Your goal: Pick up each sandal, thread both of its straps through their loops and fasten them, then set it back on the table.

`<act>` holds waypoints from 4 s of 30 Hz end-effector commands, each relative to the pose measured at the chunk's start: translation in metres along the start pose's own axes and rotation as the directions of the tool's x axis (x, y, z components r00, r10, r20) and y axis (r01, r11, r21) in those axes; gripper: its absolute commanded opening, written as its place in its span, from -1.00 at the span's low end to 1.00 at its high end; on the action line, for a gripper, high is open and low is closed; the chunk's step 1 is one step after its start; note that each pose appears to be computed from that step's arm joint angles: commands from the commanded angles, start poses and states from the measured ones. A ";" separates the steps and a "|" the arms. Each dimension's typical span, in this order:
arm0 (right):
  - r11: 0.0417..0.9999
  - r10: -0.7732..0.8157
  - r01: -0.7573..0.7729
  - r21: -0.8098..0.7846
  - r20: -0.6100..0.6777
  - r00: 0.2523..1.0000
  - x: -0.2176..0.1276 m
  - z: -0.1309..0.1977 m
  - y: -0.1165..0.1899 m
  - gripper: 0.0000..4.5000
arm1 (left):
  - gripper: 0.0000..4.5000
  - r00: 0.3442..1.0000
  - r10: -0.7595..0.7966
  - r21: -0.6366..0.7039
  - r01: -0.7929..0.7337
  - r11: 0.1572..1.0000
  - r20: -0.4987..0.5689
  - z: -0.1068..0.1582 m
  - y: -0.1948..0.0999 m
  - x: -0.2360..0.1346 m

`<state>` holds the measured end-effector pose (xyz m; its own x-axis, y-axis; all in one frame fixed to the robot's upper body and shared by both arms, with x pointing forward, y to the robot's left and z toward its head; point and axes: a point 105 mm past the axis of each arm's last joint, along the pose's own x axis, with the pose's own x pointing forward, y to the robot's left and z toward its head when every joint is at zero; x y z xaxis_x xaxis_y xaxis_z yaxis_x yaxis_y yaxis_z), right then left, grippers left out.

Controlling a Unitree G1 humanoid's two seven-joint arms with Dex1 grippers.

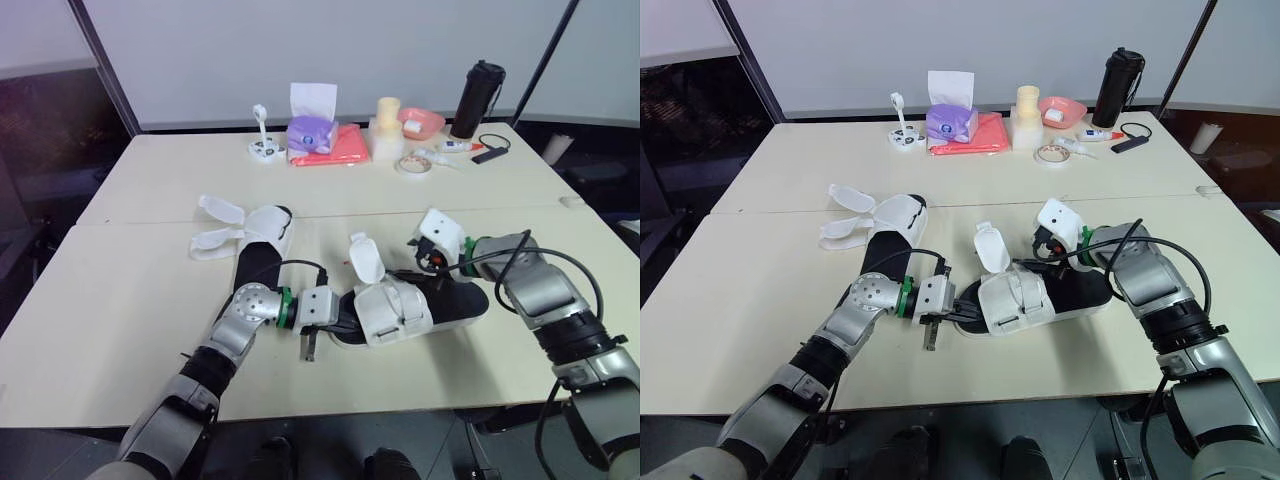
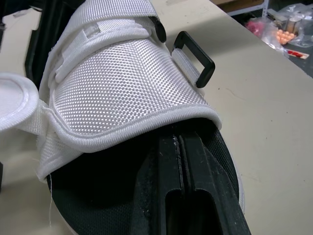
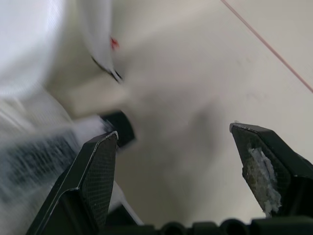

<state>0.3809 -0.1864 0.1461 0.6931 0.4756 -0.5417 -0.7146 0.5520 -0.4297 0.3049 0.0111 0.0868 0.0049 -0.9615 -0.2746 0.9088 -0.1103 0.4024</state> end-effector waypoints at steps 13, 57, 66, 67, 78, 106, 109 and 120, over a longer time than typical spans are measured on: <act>0.999 0.010 -0.011 0.052 0.015 1.000 -0.066 -0.001 0.035 0.76 | -1.00 0.999 0.021 -0.008 -0.021 1.000 -0.031 -0.001 0.009 -0.009; 0.841 0.095 -0.170 0.513 0.171 0.981 -0.027 0.045 0.045 0.76 | -1.00 0.989 -0.058 0.000 0.059 0.998 -0.136 -0.031 0.006 -0.011; 0.693 0.202 -0.399 0.600 0.370 0.907 0.004 0.072 0.056 0.76 | -1.00 0.991 -0.030 -0.001 0.030 1.000 -0.127 -0.029 0.008 -0.013; 0.677 0.207 -0.425 0.601 0.399 0.893 0.006 0.077 0.056 0.76 | -1.00 0.992 -0.028 -0.001 0.028 1.000 -0.127 -0.029 0.009 -0.013; 0.536 0.132 -0.545 0.645 0.574 0.808 0.007 0.113 0.032 0.76 | -1.00 0.994 -0.002 0.007 0.002 1.000 -0.110 -0.025 0.011 -0.011; 0.604 0.104 -0.531 0.594 0.603 0.791 -0.015 0.136 0.022 -0.98 | -1.00 0.996 0.003 0.020 -0.001 1.000 -0.093 -0.022 0.011 -0.006; 0.717 0.156 -0.486 0.500 0.564 0.811 -0.022 0.133 0.040 -0.98 | -1.00 0.996 0.000 0.020 0.002 1.000 -0.092 -0.022 0.010 -0.006; 0.949 0.301 -0.309 -0.061 0.459 0.836 -0.056 0.108 0.119 -0.98 | -1.00 0.997 0.018 -0.057 -0.023 0.998 -0.071 -0.023 0.013 -0.009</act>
<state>0.2768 -0.0806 0.1875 0.4241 0.8566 -0.2937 -0.9048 0.3870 -0.1778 0.3292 0.0218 0.0898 0.0663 -0.9550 -0.2892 0.9025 -0.0662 0.4256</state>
